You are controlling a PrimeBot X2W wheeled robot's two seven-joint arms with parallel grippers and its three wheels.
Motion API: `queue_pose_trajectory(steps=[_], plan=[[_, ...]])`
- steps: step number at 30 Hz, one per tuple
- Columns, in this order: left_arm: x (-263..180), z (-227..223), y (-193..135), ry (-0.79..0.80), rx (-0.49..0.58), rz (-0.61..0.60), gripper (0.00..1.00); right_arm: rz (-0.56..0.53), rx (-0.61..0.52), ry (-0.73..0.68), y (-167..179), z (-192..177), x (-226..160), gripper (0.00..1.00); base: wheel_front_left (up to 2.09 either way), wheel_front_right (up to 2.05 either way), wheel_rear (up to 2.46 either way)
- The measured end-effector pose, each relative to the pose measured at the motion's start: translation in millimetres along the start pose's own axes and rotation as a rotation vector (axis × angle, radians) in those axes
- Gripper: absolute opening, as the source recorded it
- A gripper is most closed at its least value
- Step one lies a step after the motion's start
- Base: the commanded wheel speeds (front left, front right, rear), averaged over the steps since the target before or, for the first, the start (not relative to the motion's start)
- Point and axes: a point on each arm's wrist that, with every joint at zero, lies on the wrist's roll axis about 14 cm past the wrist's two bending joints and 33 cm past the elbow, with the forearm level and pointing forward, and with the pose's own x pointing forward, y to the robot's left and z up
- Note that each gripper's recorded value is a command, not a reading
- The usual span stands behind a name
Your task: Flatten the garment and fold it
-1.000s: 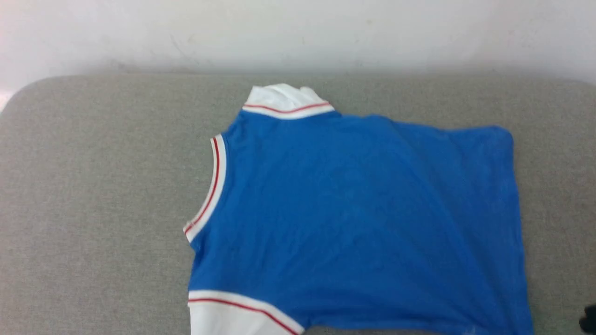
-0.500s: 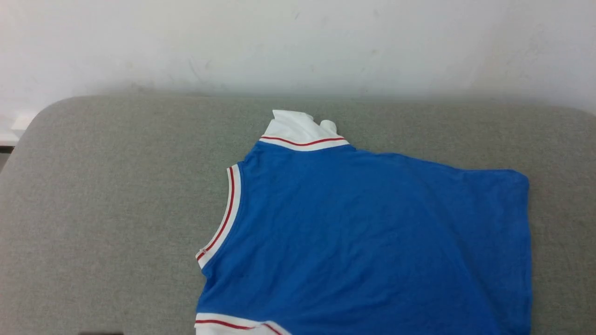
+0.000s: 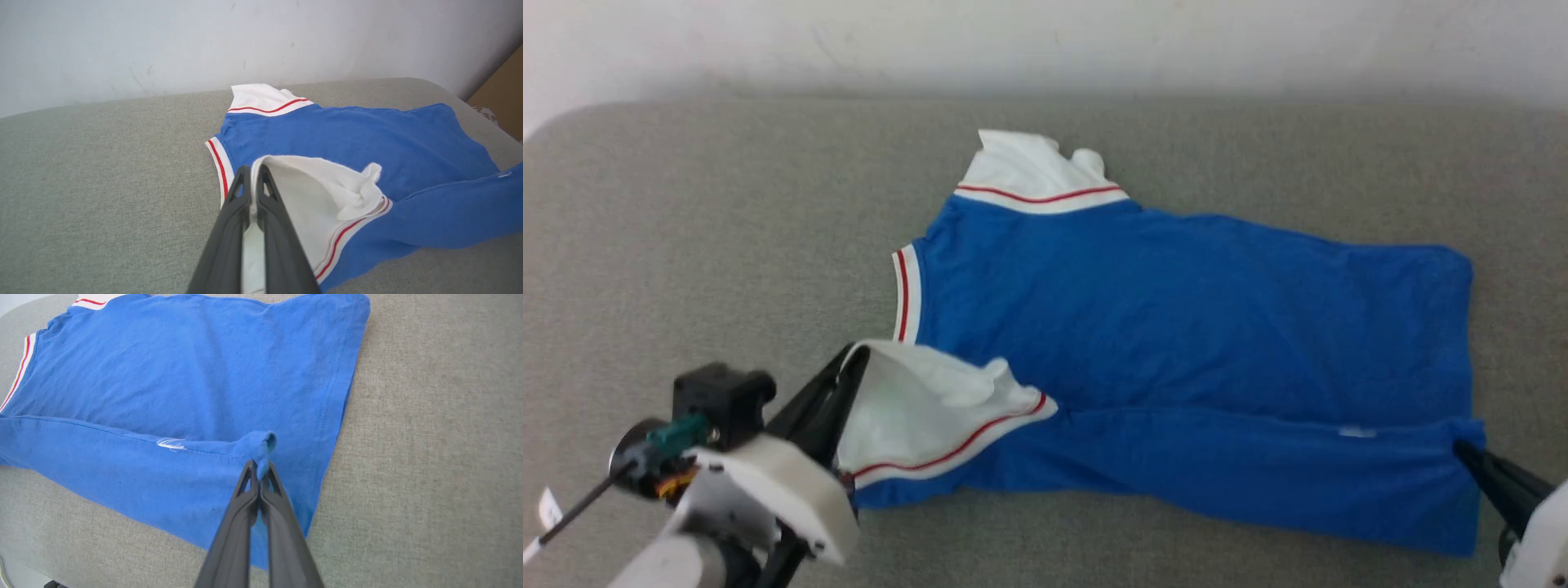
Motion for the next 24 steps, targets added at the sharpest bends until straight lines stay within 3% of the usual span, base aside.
queue_pose_trajectory(steps=[9,15,16,17,18,19,24], plan=[[67.1,-23.8,9.3,-0.001,0.03,-0.009,0.0,-0.039,-0.002,0.076,-21.9,-15.5,37.1,0.0,0.0,0.0,0.0],[82.2,-84.7,8.1,0.159,0.001,-0.011,0.0,-0.043,0.008,0.132,-27.0,-33.2,55.1,0.0,0.0,0.0,0.0],[82.5,-94.1,7.1,0.19,-0.003,-0.013,0.18,-0.043,0.008,0.131,-27.4,-32.9,57.7,0.04,0.0,0.0,0.0],[82.8,-102.0,5.7,0.218,-0.005,-0.018,0.42,-0.043,0.008,0.13,-28.0,-32.6,59.9,0.38,0.0,0.0,0.0],[84.3,-105.1,5.7,0.229,-0.004,-0.019,0.89,-0.042,0.008,0.128,-28.0,-31.7,62.3,0.91,0.0,0.0,0.0],[87.4,-104.3,6.2,0.227,-0.003,-0.018,1.0,-0.042,0.008,0.125,-28.2,-30.6,64.1,1.0,0.0,0.0,0.0],[92.8,-96.8,13.9,0.205,-0.007,0.022,1.0,-0.033,0.008,0.082,-25.9,-20.1,66.7,1.0,0.0,0.0,0.0]])
